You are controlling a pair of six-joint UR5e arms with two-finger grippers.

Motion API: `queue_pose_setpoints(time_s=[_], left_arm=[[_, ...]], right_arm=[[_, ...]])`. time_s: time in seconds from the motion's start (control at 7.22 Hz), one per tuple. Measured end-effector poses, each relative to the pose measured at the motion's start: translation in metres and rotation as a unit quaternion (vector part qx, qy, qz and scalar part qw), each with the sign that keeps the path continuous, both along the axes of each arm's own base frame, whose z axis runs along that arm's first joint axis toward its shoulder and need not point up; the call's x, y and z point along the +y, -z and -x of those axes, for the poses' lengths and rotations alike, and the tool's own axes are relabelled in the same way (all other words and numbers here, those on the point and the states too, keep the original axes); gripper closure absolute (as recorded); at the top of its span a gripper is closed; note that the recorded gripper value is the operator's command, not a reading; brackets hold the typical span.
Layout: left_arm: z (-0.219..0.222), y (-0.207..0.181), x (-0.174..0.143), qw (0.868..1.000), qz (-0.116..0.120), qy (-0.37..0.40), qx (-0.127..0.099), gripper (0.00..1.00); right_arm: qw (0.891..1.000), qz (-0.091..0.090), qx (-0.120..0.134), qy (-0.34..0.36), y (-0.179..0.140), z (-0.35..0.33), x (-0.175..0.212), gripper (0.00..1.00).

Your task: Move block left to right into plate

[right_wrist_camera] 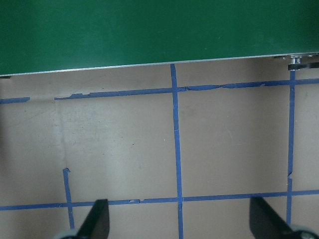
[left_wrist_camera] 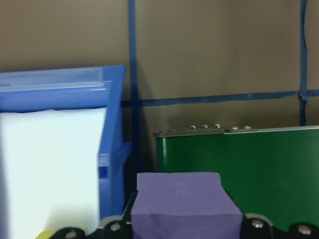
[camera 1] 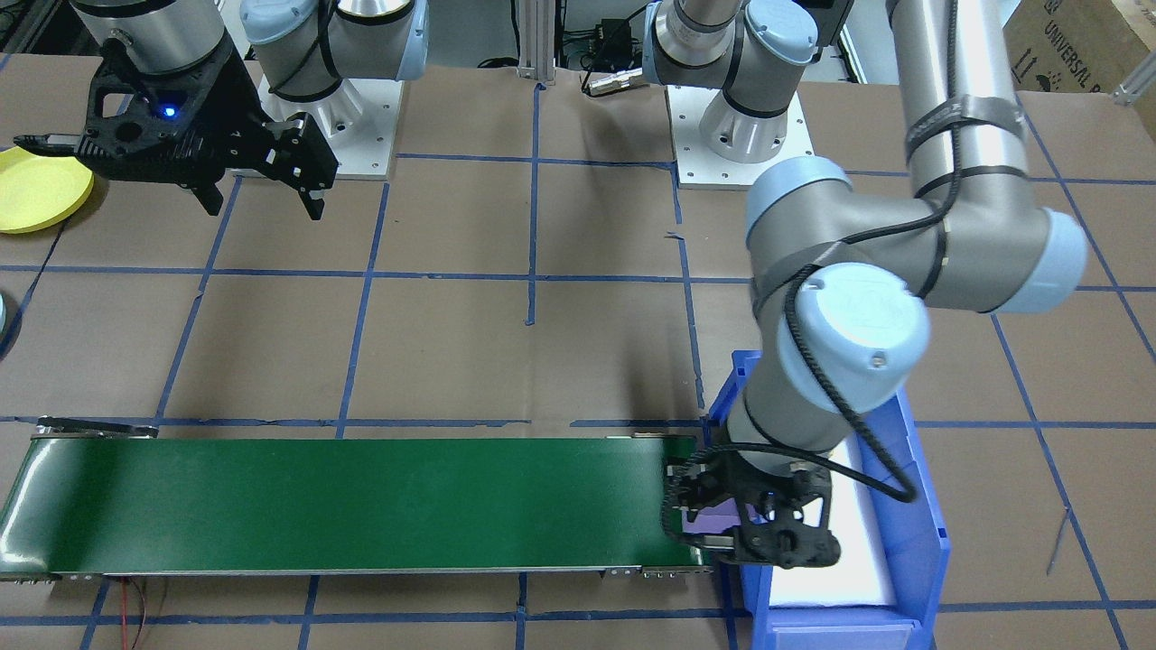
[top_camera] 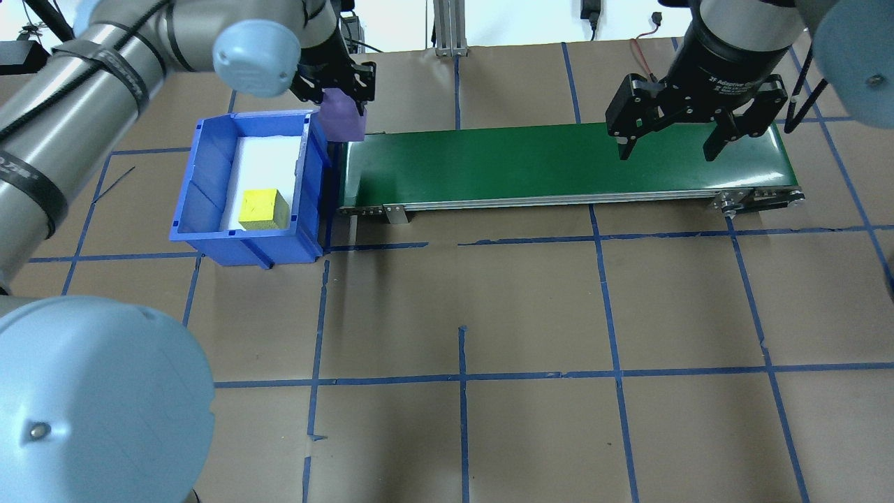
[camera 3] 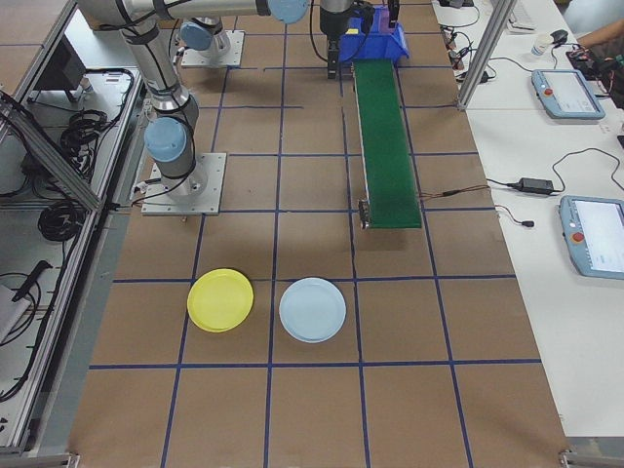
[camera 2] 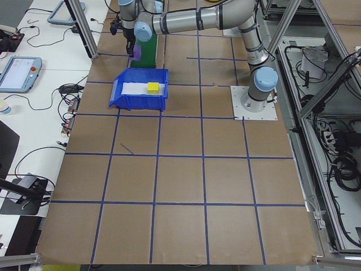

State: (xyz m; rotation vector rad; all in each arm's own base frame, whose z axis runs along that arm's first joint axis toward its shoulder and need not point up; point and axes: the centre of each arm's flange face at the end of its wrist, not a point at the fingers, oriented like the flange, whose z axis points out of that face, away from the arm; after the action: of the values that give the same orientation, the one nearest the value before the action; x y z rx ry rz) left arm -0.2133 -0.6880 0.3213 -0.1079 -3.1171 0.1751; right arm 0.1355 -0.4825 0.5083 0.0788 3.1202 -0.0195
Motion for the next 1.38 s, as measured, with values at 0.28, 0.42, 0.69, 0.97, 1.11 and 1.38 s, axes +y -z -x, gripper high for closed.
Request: queue_pose_setpoints(time_s=[0.28,0.42,0.69,0.97,1.11,1.38], left_arm=[[0.015,0.041,0.019,1.0,0.002,0.007,0.004,0.0],[0.016,0.044,0.023,1.0,0.003,0.008,0.005,0.0],[0.016,0.021,0.028,1.0,0.019,0.01,0.008,0.0],[0.006,-0.031,0.038,0.999,0.045,0.009,0.007,0.0],[-0.02,-0.049,0.048,1.0,0.03,-0.005,0.002,0.0],[-0.105,-0.036,0.065,0.999,-0.022,-0.036,-0.007,0.08]], right_arm=[[1.0,0.0,0.0,-0.001,0.0,0.0,0.0,0.0],[1.0,0.0,0.0,-0.002,0.0,0.0,0.0,0.0],[1.0,0.0,0.0,-0.002,0.0,0.0,0.0,0.0],[1.0,-0.001,0.0,0.0,0.001,0.002,-0.001,0.0],[1.0,-0.002,0.0,0.002,0.002,0.006,-0.003,0.0],[1.0,0.001,-0.001,0.013,0.001,0.017,-0.008,0.0]])
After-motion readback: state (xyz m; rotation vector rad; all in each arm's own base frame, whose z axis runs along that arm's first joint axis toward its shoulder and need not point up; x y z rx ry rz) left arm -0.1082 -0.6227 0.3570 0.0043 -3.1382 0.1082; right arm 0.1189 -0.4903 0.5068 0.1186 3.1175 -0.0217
